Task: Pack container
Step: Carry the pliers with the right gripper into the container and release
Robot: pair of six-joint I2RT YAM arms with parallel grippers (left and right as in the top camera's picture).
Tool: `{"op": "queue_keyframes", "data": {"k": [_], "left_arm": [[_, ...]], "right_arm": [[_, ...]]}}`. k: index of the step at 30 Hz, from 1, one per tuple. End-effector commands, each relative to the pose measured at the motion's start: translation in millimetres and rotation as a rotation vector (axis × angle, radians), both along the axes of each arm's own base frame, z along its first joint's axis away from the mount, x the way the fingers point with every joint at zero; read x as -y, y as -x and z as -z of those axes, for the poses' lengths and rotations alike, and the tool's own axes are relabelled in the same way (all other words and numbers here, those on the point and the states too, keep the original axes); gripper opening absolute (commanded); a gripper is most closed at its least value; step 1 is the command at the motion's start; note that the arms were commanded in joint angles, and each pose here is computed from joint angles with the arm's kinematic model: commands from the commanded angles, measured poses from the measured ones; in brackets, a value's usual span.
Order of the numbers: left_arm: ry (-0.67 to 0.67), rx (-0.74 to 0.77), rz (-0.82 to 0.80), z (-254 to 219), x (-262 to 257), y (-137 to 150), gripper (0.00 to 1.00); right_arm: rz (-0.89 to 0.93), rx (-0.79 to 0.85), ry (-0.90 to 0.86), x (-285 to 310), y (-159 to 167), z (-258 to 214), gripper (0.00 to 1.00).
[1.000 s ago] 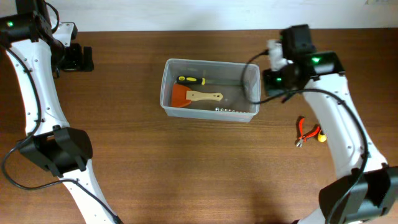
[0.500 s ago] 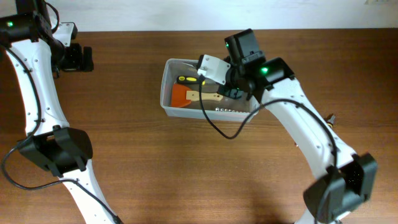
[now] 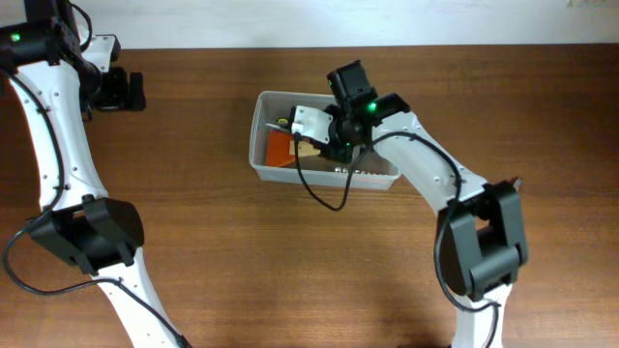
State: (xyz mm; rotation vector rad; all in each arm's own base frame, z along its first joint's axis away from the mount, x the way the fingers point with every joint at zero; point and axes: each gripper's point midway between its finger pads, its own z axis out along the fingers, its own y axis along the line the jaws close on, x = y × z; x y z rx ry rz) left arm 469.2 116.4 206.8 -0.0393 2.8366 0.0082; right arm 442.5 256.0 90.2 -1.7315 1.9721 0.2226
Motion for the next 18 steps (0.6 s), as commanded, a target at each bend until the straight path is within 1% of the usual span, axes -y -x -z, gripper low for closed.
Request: {"op": "queue_keyframes", "data": {"k": [1,10,11,12,13,16,18], "left_arm": [[-0.002,-0.004,-0.018,1.0,-2.8,0.9,0.99],[-0.002,-0.004,-0.018,1.0,-2.8,0.9,0.99],[-0.002,-0.004,-0.018,1.0,-2.8,0.9,0.99],[-0.002,-0.004,-0.018,1.0,-2.8,0.9,0.99],[-0.002,-0.004,-0.018,1.0,-2.8,0.9,0.99],[-0.002,-0.004,-0.018,1.0,-2.8,0.9,0.99],[-0.002,-0.004,-0.018,1.0,-2.8,0.9,0.99]], "right_arm": [[-0.05,-0.046,-0.057,-15.9,8.6,3.4,0.04],[-0.043,-0.177,0.013,-1.7,37.5,16.9,0.04],[-0.042,-0.185,0.019,-0.8,39.4,17.6,0.1],[-0.037,-0.192,0.026,0.3,41.0,18.3,0.24],[-0.025,-0.198,0.032,1.7,41.3,19.0,0.32],[0.033,-0.199,0.072,8.5,38.9,20.9,0.4],[0.061,-0.182,0.097,13.6,36.2,16.9,0.4]]}}
